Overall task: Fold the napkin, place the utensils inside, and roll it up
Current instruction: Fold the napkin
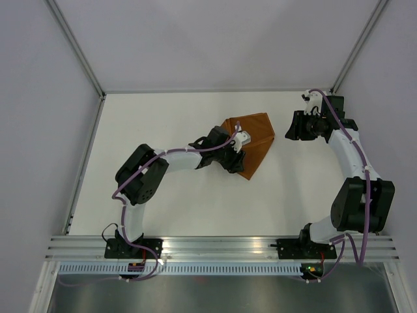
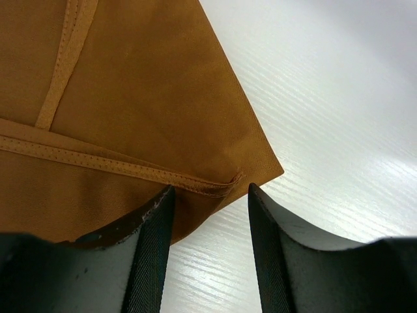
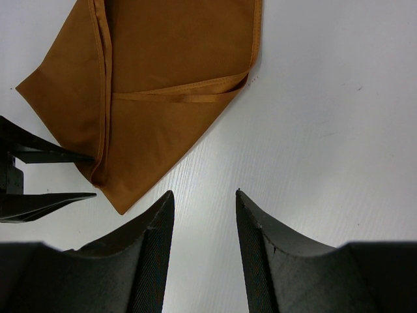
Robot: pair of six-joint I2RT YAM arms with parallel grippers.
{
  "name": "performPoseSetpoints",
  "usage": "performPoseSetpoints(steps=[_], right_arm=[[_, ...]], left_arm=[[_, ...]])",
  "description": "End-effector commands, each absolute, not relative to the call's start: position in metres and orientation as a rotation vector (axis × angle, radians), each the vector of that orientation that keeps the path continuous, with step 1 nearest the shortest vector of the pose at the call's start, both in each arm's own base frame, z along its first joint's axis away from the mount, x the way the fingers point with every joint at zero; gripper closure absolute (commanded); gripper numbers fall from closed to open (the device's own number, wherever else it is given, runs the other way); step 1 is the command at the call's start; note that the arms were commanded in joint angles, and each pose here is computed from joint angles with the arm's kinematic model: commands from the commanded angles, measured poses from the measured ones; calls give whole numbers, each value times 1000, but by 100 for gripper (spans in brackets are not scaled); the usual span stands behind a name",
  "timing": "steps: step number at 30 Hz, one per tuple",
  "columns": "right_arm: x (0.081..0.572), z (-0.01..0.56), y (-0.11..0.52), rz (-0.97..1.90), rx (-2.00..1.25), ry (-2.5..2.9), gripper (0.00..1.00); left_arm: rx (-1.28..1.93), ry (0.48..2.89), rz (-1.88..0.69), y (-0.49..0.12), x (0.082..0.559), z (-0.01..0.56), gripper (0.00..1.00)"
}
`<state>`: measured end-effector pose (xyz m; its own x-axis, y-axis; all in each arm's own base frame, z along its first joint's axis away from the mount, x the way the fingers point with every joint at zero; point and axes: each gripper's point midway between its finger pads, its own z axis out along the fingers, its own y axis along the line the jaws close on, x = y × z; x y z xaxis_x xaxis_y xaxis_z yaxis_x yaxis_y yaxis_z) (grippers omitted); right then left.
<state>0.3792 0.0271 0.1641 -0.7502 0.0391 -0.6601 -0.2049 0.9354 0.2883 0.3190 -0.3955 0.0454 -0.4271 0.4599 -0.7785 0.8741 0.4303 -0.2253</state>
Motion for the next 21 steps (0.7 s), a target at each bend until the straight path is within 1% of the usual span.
performPoseSetpoints(steps=[1, 6, 21], right_arm=[[382, 165, 23, 430, -107, 2373, 51], [382, 164, 24, 431, -109, 2377, 51], [383, 162, 24, 426, -114, 2379, 51]], left_arm=[[1117, 1929, -893, -412, 323, 83, 45], [1124, 1935, -937, -417, 320, 80, 44], [1118, 1973, -1023, -427, 308, 64, 44]])
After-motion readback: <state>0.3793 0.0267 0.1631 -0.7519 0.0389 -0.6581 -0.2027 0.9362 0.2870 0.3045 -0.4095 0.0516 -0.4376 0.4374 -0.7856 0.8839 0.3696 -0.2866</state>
